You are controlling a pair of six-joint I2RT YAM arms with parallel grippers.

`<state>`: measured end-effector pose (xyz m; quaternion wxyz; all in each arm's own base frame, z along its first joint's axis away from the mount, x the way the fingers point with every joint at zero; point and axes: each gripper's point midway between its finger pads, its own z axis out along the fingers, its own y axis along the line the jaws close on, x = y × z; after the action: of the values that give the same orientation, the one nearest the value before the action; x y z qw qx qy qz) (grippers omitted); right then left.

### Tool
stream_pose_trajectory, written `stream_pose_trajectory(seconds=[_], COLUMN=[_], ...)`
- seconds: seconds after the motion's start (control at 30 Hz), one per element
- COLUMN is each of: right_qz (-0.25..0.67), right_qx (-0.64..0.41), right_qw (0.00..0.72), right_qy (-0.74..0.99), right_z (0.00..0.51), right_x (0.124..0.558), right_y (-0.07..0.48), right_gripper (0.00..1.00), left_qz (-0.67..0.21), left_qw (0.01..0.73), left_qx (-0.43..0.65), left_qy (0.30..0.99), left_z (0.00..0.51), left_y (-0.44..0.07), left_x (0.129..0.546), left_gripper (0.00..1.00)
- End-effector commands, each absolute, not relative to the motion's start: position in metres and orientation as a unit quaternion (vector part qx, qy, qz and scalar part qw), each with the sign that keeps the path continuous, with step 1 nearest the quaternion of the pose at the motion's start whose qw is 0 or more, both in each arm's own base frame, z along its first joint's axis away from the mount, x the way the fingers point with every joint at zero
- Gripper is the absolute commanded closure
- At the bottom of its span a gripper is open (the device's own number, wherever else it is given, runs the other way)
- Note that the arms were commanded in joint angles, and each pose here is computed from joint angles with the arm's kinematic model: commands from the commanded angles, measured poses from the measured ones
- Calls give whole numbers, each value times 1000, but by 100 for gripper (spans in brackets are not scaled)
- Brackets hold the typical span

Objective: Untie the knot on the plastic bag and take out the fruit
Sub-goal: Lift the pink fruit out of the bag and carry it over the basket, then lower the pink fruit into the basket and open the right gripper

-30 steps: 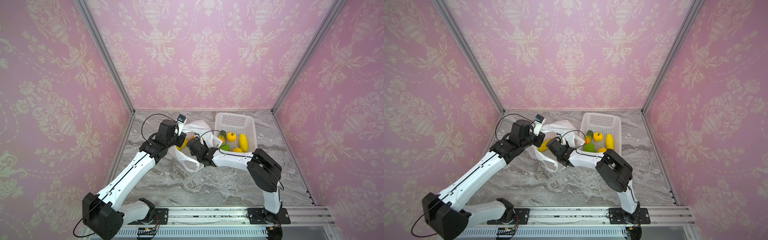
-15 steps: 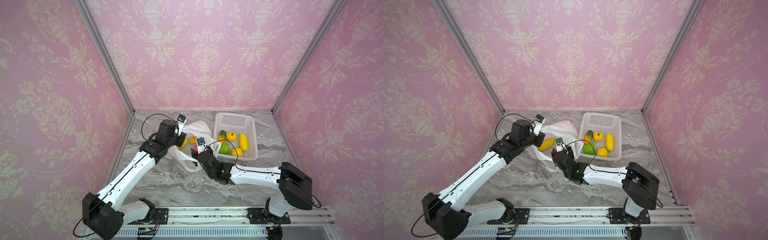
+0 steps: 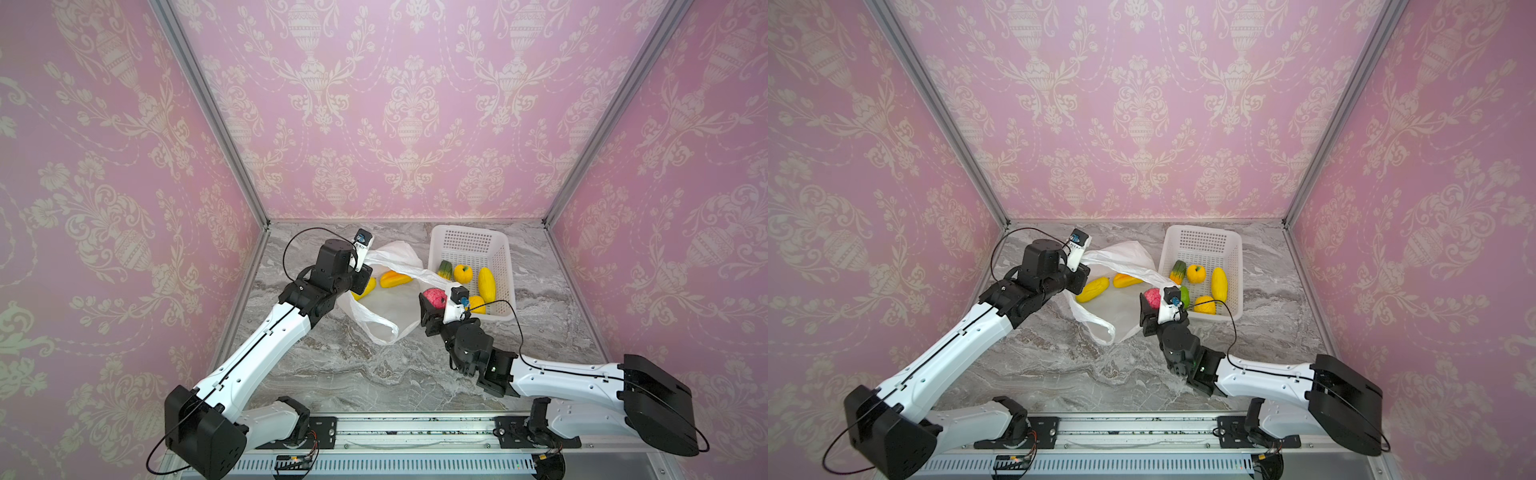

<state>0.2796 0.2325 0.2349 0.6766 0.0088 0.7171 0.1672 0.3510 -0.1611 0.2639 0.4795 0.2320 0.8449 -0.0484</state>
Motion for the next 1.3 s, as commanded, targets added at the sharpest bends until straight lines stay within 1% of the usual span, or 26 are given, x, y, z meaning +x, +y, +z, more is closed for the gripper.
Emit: stream_pose_trajectory(seconds=[0.0,0.2,0.33,0.43,0.5,0.57,0.6,0.7,0.77,0.9,0.97,1.13,1.27], right_qz=[166,164,149,127,112,77,58,6,2,35,40,24,23], right_qx=[119,236,265,258,242,219,211,186,177,169,170,180,192], right_qw=[694,656,623,588,557,514,495,430,383,319,311,288,277], right_qy=[690,698,721,756,787,826,841,883,907,932,934,940,941], right_z=[241,206,191,182,177,164,160,139,120,81,75,53,42], right_x=[285,300,316,337,355,374,381,404,418,436,450,461,464], right_y=[185,120,99,98,102,107,108,107,107,113,113,101,93], right_gripper=[57,57,56,54,54,54,55,62,66,66,64,63,55], left_qz=[-52,-52,-53,-52,-52,-52,-52,-52,-52,-52,-51,-50,-51], left_qw=[490,490,489,489,488,490,489,490,489,489,489,489,488], left_qx=[229,229,229,228,229,229,229,228,229,229,229,229,229], left_qy=[839,840,840,840,840,840,840,840,840,840,840,840,841], left_z=[278,277,277,277,276,277,277,277,277,277,277,276,276], left_y=[-161,-161,-161,-160,-160,-160,-160,-160,-160,-161,-160,-160,-160], left_x=[350,350,350,350,350,350,350,350,350,350,350,350,351], left_gripper=[94,94,94,93,93,93,93,93,93,93,93,93,93])
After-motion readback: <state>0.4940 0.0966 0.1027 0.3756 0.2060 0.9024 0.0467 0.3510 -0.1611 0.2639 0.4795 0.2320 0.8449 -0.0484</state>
